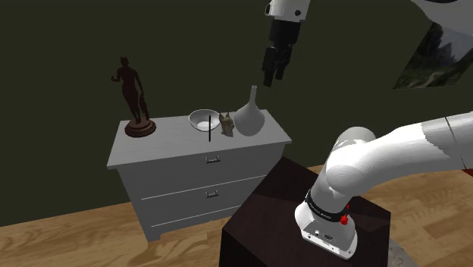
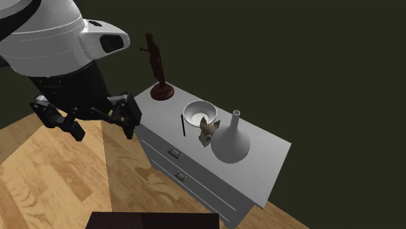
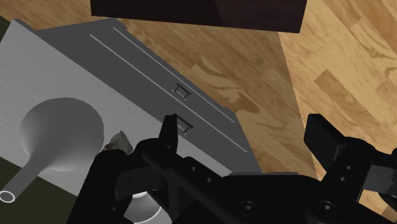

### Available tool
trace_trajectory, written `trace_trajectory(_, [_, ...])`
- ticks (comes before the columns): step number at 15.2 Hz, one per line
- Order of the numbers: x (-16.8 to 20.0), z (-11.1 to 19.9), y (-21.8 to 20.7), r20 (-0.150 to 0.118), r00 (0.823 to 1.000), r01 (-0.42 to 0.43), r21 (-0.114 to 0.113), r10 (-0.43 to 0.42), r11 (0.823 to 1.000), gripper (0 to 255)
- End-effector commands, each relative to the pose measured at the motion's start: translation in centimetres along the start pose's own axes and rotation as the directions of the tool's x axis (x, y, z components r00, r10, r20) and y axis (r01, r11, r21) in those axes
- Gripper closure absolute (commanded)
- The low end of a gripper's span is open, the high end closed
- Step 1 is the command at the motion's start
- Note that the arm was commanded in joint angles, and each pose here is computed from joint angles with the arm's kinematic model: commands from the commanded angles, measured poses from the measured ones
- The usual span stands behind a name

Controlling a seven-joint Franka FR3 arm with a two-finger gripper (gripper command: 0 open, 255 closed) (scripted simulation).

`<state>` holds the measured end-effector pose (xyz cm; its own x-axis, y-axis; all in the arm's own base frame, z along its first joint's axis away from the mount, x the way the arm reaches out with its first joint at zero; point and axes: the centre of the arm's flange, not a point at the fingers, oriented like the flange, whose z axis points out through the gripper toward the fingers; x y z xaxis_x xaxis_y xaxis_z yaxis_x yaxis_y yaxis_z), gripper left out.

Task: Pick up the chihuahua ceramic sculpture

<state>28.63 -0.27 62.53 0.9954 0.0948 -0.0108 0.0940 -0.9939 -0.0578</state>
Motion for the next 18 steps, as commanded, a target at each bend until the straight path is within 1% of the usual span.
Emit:
trace_trajectory(1, [0.0, 0.0, 0.0, 0.000, 1.000, 0.000, 0.000, 0.000, 1.000, 0])
trace_trajectory(5, [4.6, 3.0, 0.1, 0.018, 0.997, -0.079, -0.034, 0.080, 0.996, 0])
trace_trajectory(9, [9.1, 6.2, 0.6, 0.033, 0.987, -0.157, -0.070, 0.160, 0.985, 0])
trace_trajectory(13, [13.5, 9.3, 1.6, 0.045, 0.970, -0.233, -0.107, 0.239, 0.967, 0])
trace_trajectory(18, [18.8, 13.4, 3.4, 0.055, 0.940, -0.325, -0.153, 0.336, 0.933, 0])
